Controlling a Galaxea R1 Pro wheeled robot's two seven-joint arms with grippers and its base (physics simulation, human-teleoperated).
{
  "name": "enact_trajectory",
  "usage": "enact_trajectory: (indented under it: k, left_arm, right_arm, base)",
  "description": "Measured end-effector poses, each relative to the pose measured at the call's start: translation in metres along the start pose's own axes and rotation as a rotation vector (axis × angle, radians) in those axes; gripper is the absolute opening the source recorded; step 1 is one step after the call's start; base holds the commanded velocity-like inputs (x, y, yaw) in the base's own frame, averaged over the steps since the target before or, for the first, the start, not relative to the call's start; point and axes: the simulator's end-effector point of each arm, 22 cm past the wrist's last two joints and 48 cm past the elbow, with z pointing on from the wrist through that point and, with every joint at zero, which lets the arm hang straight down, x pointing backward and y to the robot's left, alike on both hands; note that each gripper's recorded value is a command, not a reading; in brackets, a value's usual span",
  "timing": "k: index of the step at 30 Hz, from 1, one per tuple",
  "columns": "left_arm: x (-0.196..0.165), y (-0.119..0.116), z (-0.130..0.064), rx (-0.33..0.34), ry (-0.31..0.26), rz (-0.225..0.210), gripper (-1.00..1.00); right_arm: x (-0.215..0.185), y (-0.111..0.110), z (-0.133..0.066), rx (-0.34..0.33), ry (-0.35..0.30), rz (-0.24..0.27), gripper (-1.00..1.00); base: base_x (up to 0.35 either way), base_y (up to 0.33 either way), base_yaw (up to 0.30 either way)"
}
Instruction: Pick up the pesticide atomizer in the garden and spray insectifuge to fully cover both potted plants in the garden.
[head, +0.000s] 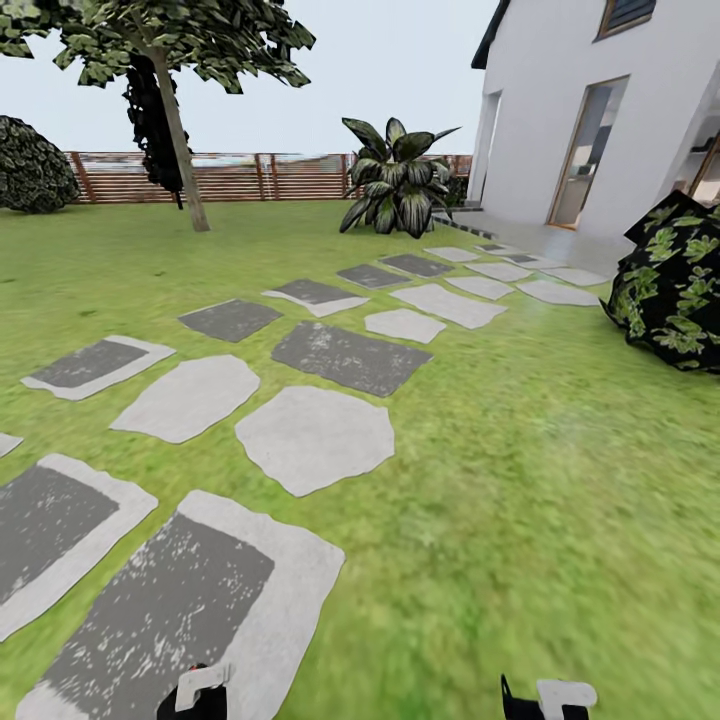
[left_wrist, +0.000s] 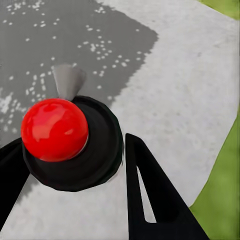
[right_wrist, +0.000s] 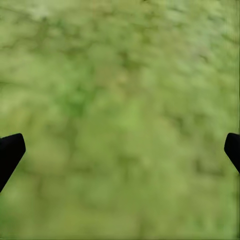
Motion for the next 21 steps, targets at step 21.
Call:
enact_trajectory:
  k: [21]
  left_arm:
    - [-0.042,-0.002,-0.024,0.0,0.001,-0.001,-1.0]
  right_arm:
    - [-0.043,-0.008,-0.021,0.003,0.001,0.002,1.0]
  base:
    - [0.0,0.0,0.0]
